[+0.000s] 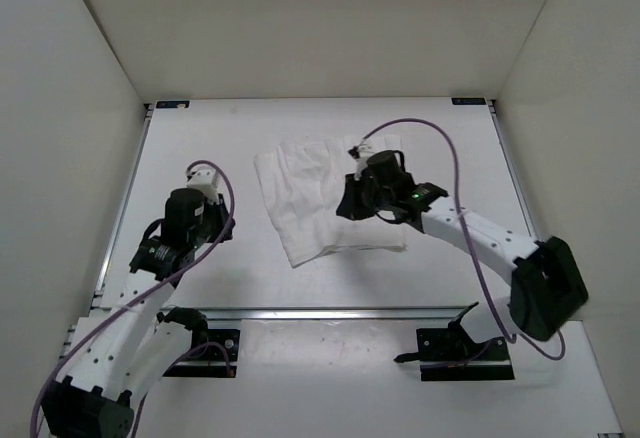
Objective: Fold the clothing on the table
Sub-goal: Flatten the skirt out
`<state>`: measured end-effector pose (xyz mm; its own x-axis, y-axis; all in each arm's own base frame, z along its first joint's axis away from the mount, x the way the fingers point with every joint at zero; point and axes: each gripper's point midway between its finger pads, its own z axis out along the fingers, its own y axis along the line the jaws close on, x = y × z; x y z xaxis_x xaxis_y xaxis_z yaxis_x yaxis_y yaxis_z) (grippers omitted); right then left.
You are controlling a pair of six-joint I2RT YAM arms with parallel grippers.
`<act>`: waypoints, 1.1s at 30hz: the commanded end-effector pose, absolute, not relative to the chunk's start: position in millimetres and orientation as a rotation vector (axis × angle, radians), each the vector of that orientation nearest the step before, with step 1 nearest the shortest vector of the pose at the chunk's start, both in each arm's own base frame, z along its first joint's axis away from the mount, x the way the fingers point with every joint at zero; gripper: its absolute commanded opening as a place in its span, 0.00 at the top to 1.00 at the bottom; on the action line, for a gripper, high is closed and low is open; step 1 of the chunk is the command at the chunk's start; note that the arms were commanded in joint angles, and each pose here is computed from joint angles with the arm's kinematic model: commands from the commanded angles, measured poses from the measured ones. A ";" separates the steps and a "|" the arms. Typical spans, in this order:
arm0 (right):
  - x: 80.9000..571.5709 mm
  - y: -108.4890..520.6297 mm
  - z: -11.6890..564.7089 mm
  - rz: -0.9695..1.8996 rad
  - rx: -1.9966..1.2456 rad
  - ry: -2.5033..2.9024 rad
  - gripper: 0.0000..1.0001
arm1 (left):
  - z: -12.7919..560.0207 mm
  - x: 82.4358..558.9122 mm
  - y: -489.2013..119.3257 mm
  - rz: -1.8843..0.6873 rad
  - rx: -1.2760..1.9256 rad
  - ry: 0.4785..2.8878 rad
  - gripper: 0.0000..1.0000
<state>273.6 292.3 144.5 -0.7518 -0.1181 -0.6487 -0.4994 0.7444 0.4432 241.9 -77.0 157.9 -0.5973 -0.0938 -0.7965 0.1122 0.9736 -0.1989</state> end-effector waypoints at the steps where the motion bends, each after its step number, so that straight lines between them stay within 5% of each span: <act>1: 266.5 231.5 123.9 0.643 -0.281 2.450 0.91 | 176.7 243.5 -122.1 -0.452 0.076 2.228 0.63; 4: 256.5 191.0 104.7 0.517 -0.188 2.524 0.71 | 150.4 230.1 -149.5 -0.610 0.047 2.348 0.36; 5: 252.4 179.9 97.7 0.487 -0.165 2.550 0.62 | 132.8 227.2 -153.5 -0.622 0.037 2.383 0.35; 12: 245.3 131.1 67.1 0.243 -0.069 2.631 0.51 | 82.1 206.2 -187.8 -0.725 -0.073 2.501 0.29; 27: 256.9 119.7 31.0 0.244 -0.025 2.650 0.45 | 43.5 199.2 -207.9 -0.714 -0.116 2.601 0.31; 33: 257.1 114.8 14.5 0.230 0.008 2.658 0.54 | 33.8 200.4 -202.9 -0.669 -0.147 2.611 0.23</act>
